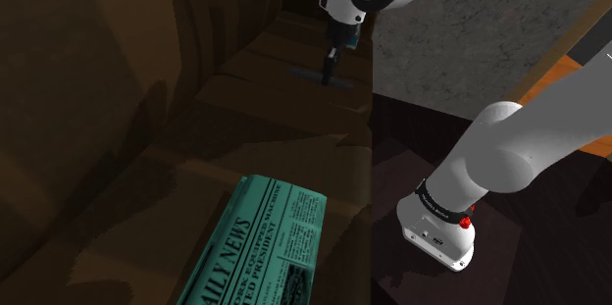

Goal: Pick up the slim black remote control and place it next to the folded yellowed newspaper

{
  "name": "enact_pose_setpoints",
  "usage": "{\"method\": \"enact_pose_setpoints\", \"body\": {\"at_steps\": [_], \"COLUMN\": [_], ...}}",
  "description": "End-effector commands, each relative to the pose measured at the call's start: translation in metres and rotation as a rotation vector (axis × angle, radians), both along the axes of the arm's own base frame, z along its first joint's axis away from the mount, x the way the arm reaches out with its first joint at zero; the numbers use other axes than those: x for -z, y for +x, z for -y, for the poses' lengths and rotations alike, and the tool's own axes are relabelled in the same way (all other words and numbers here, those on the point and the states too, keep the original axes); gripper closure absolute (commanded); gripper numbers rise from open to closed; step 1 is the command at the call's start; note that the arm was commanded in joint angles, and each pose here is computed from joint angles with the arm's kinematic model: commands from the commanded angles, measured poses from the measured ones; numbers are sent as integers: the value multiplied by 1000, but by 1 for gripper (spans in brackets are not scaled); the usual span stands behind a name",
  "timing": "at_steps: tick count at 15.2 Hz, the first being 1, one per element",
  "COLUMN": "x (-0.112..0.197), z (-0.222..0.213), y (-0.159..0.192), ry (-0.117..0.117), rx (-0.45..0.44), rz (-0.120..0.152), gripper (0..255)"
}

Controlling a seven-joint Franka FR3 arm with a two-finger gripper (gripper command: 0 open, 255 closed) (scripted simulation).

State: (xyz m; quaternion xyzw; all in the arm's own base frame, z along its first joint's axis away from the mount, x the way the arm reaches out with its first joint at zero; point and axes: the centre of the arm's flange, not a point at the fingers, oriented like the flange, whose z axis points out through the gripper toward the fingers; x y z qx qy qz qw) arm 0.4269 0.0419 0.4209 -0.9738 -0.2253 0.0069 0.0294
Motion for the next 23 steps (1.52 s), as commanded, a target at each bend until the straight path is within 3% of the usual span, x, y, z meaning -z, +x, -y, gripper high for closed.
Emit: {"method": "enact_pose_setpoints", "body": {"at_steps": [1,20,23], "x": [-1,-1,15], "z": [-21,-224,-224], "y": [-17,-173,-173], "ry": [0,0,0], "rx": [1,1,1], "rz": [0,0,0], "gripper": [255,255,255]}}
